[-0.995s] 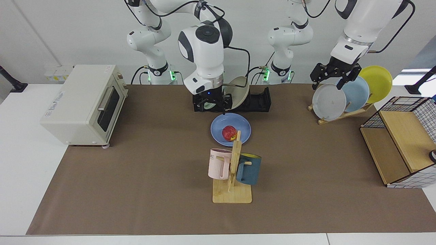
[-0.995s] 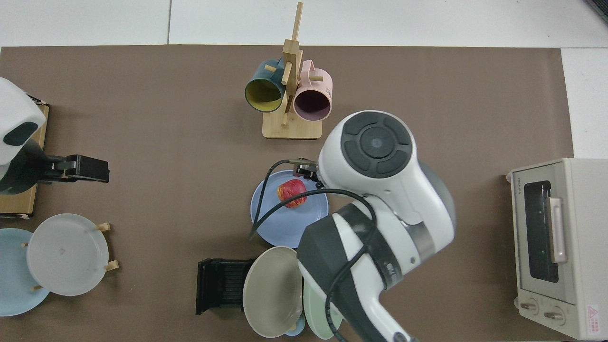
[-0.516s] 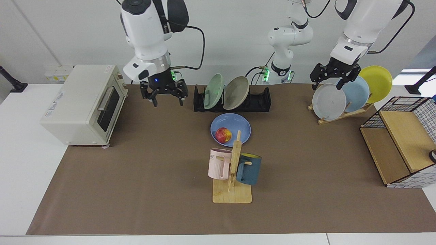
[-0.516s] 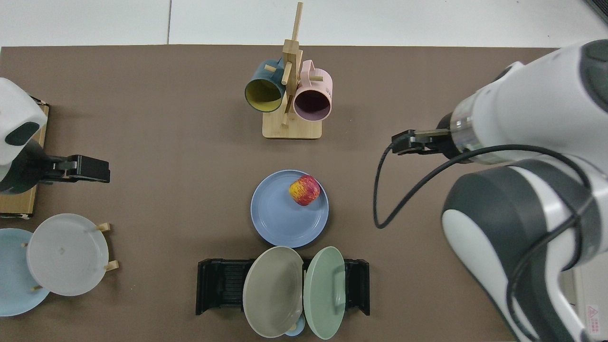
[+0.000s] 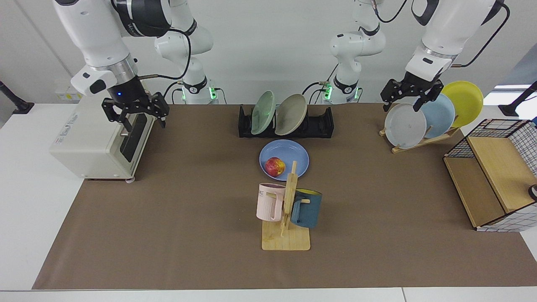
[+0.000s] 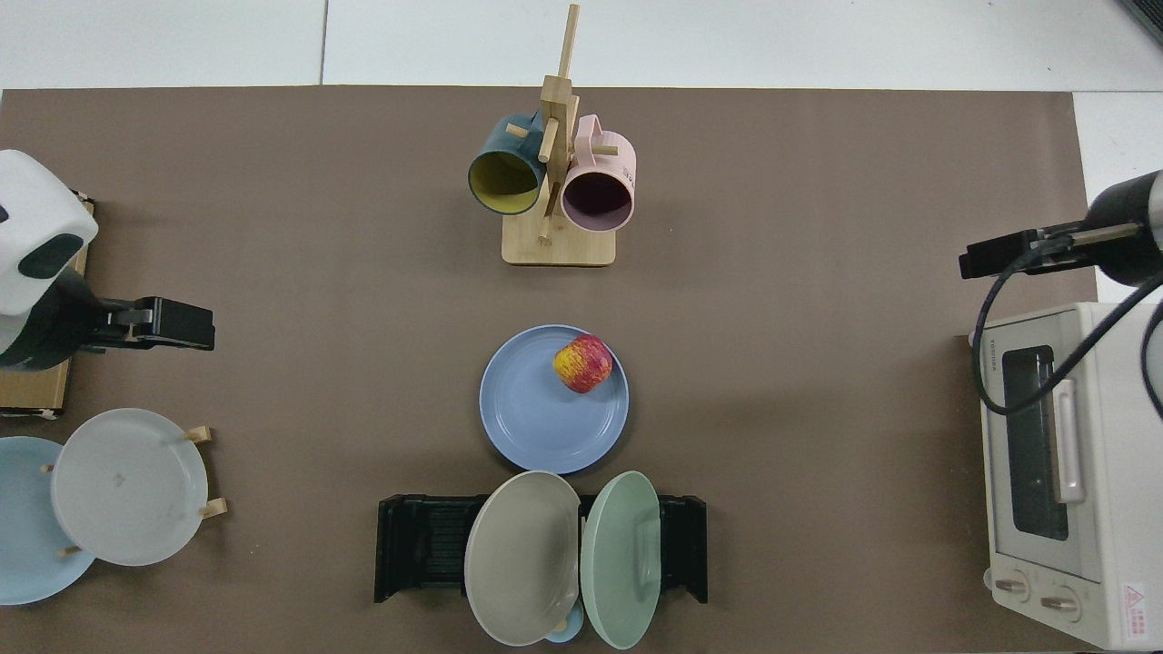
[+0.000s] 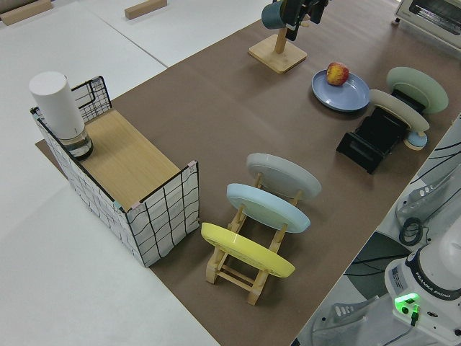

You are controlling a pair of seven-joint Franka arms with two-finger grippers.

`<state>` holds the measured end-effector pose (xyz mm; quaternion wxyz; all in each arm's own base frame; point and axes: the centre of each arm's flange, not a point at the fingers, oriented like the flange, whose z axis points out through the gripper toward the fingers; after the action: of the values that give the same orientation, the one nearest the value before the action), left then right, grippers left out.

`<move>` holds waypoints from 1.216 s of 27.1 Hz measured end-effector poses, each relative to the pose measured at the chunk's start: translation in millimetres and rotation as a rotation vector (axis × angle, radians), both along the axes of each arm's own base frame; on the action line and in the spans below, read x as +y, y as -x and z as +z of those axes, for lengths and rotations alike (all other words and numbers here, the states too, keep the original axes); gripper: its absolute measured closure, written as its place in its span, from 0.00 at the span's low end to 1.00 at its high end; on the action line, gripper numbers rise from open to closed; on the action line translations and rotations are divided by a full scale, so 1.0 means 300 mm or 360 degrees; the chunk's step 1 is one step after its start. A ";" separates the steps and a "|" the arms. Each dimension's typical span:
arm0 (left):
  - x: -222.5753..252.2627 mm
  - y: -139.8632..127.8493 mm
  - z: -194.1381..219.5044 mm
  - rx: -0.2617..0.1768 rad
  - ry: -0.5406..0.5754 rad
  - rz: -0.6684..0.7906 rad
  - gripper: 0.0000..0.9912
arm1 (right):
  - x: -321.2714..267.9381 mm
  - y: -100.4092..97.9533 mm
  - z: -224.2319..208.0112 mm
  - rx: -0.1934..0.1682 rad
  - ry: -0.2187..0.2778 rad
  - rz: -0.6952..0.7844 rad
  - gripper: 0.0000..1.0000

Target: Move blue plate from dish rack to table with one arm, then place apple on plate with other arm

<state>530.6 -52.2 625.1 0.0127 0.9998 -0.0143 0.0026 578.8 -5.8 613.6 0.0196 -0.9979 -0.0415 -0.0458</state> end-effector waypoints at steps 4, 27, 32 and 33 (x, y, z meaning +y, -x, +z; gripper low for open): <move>0.000 0.000 0.000 0.0000 0.0000 0.0000 0.00 | -0.059 0.014 -0.003 0.0038 -0.0004 -0.0040 0.00; -0.003 -0.002 -0.004 0.0004 0.0000 -0.0003 0.00 | -0.077 0.081 0.042 0.0096 -0.0024 -0.0140 0.00; -0.005 -0.002 -0.005 0.0005 0.0000 -0.0005 0.00 | -0.107 0.115 0.050 0.0096 -0.0032 -0.0173 0.00; -0.006 -0.002 -0.005 0.0005 0.0000 -0.0005 0.00 | -0.109 0.120 0.051 0.0095 -0.0033 -0.0181 0.00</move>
<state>531.2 -53.9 623.5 0.0128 0.9998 -0.0159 0.0011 542.8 -38.6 629.0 0.0285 -0.9993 0.0163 -0.0174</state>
